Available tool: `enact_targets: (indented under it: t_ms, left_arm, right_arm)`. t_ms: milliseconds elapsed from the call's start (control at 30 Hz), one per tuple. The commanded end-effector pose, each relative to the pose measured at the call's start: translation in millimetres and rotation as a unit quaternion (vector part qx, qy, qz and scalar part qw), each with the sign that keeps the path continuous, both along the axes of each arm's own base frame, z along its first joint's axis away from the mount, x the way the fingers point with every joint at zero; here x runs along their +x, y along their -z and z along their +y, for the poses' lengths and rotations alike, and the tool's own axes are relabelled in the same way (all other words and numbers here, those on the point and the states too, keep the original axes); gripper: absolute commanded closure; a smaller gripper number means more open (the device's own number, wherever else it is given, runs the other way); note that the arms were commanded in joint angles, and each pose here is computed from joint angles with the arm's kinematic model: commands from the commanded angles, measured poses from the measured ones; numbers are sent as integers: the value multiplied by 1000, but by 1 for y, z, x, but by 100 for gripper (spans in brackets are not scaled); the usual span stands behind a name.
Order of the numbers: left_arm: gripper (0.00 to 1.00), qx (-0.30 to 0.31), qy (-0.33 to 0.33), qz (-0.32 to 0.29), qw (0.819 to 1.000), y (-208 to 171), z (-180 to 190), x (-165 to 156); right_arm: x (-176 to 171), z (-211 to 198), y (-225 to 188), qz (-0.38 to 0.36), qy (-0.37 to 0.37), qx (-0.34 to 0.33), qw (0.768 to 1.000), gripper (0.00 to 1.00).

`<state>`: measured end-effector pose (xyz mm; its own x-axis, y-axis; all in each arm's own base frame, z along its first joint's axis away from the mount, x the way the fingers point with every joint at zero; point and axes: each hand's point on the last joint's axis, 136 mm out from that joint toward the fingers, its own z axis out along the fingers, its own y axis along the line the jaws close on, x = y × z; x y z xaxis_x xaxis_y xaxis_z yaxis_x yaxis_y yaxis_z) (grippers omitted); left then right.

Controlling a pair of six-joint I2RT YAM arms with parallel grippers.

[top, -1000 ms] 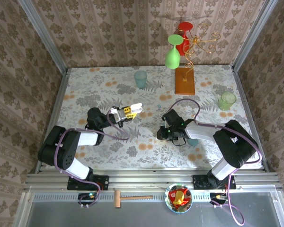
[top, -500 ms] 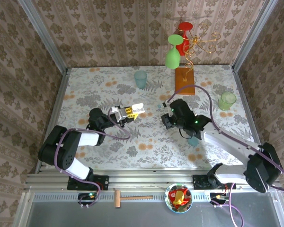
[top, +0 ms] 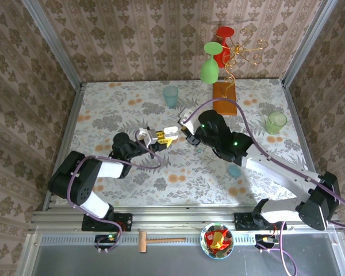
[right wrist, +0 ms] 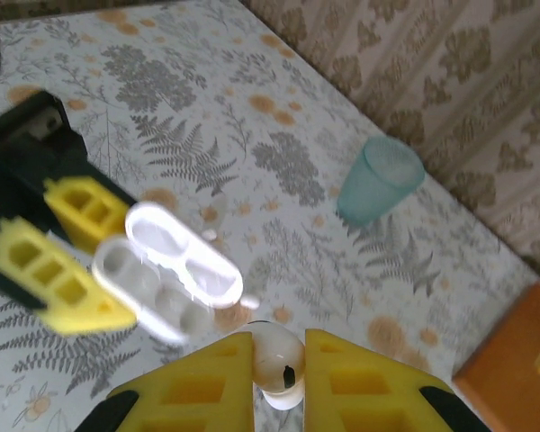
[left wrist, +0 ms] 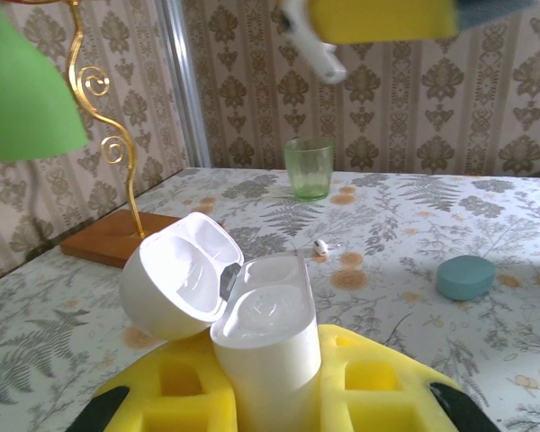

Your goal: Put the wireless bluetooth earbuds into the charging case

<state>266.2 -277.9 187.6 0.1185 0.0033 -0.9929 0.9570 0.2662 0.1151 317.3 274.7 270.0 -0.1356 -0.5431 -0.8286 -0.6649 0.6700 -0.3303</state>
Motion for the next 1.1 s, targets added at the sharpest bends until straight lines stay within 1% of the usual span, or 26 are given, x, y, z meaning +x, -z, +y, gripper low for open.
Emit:
enact_targets:
  t_ms: [0, 67, 133, 367, 500, 833, 967, 1067]
  left_arm:
    - [100, -13, 8, 3, 1000, -8, -5, -1]
    - [100, -16, 8, 6, 1000, -10, -6, 0]
    - [100, -18, 8, 8, 1000, -12, -7, 0]
    - [100, -28, -7, 27, 999, -16, -7, 6]
    - [100, -34, -14, 34, 999, -19, -7, 10]
    - [100, -43, -5, 46, 998, -24, -10, 9]
    - [100, -49, -16, 52, 997, -27, -8, 12]
    - [100, -60, -35, 67, 995, -31, -6, 19]
  right_arm:
    - [8, 20, -19, -48, -28, -15, 998, 84]
    - [10, 31, -19, -54, -39, -21, 998, 84]
    - [13, 40, -10, -51, -45, -32, 997, 84]
    - [15, 53, -4, -50, -58, -36, 996, 85]
    - [14, 57, 3, -43, -65, -38, 996, 85]
    - [19, 62, 15, -38, -65, -42, 996, 85]
    - [18, 62, 19, -34, -66, -46, 996, 85]
    - [15, 61, 20, -32, -69, -42, 996, 85]
